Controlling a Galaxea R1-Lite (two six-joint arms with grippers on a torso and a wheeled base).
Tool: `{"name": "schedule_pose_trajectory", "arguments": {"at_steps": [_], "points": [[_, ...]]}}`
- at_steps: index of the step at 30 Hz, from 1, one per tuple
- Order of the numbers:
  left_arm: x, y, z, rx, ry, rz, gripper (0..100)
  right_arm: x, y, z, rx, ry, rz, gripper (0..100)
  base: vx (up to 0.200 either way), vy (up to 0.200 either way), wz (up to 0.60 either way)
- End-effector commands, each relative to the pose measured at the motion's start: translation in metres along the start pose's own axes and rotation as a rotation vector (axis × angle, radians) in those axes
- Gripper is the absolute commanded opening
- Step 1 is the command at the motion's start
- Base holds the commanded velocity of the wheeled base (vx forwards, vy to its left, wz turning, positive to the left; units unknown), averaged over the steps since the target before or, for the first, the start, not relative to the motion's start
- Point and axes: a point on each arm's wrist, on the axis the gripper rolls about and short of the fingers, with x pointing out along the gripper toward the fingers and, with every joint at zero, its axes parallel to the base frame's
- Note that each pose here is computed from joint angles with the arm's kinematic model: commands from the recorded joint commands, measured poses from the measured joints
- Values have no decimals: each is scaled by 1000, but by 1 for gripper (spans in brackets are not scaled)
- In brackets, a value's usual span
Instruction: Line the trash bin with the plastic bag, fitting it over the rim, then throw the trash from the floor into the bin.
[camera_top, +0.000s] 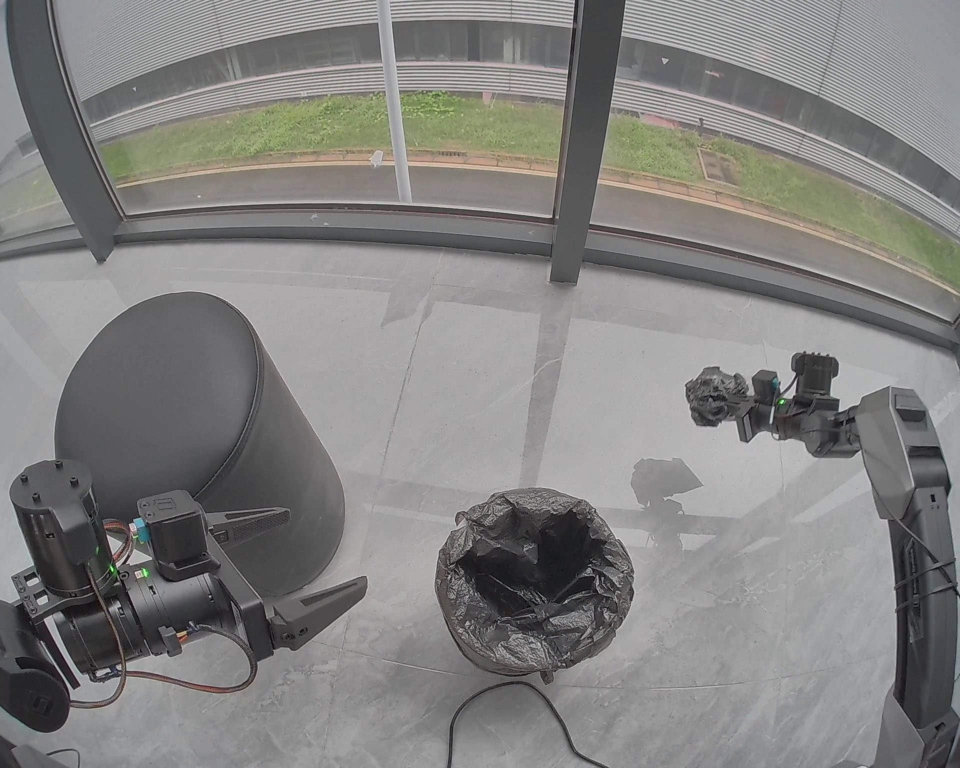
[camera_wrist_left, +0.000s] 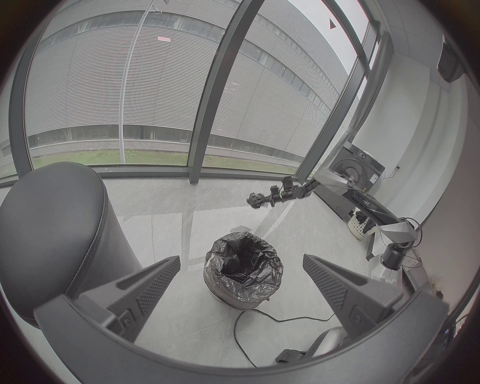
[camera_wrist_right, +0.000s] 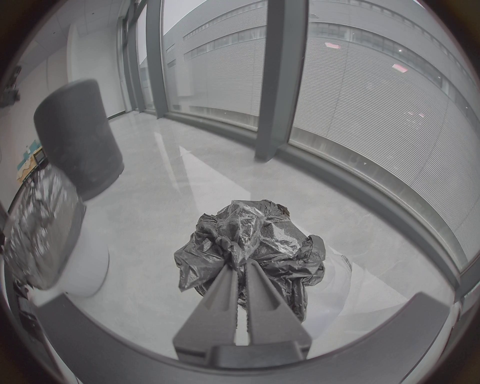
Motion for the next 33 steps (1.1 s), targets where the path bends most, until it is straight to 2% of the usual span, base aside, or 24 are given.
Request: {"name": "schedule_pose_trajectory", "arguments": {"at_steps": [1,3,6,7,9,10,13,15,18,23,27,28,29,30,31,33], "points": [[1,0,2,2,-4,-1,100,-66,-29,111,12,-112,-67,0,0,0,0],[3,0,2,1,-3,-2,100,-78,-10,154,46,-133,-20,0,0,0,0],[3,1,2,0,0,-2,100,-88,24,196,110,-120,73,0,0,0,0],[4,1,2,1,0,-4,100,-94,45,215,152,-97,134,0,0,0,0],[7,1,2,0,5,-6,100,-100,79,235,216,-39,229,0,0,0,0],[9,2,3,-1,6,-6,100,-103,100,242,257,27,293,0,0,0,0],[17,4,6,0,5,-6,100,-111,145,245,324,223,424,0,0,0,0],[24,7,11,2,-4,-5,100,-117,164,242,344,343,486,0,0,0,0],[38,12,24,11,-30,-6,100,-124,183,234,303,475,557,0,0,0,0],[56,18,37,20,-58,-3,100,-130,196,230,219,565,591,0,0,0,0],[67,21,41,22,-65,-2,100,-128,237,241,155,597,626,0,0,0,0],[67,21,41,22,-65,-2,100,-128,237,241,155,597,626,0,0,0,0],[72,23,43,23,-67,-2,100,-125,256,242,133,619,651,0,0,0,0],[72,23,43,23,-67,-2,100,-125,256,242,133,619,651,0,0,0,0],[76,23,44,24,-69,-5,100,-118,275,236,114,672,679,0,0,0,0],[79,22,45,27,-72,-10,100,-111,285,228,100,723,680,0,0,0,0]]}}
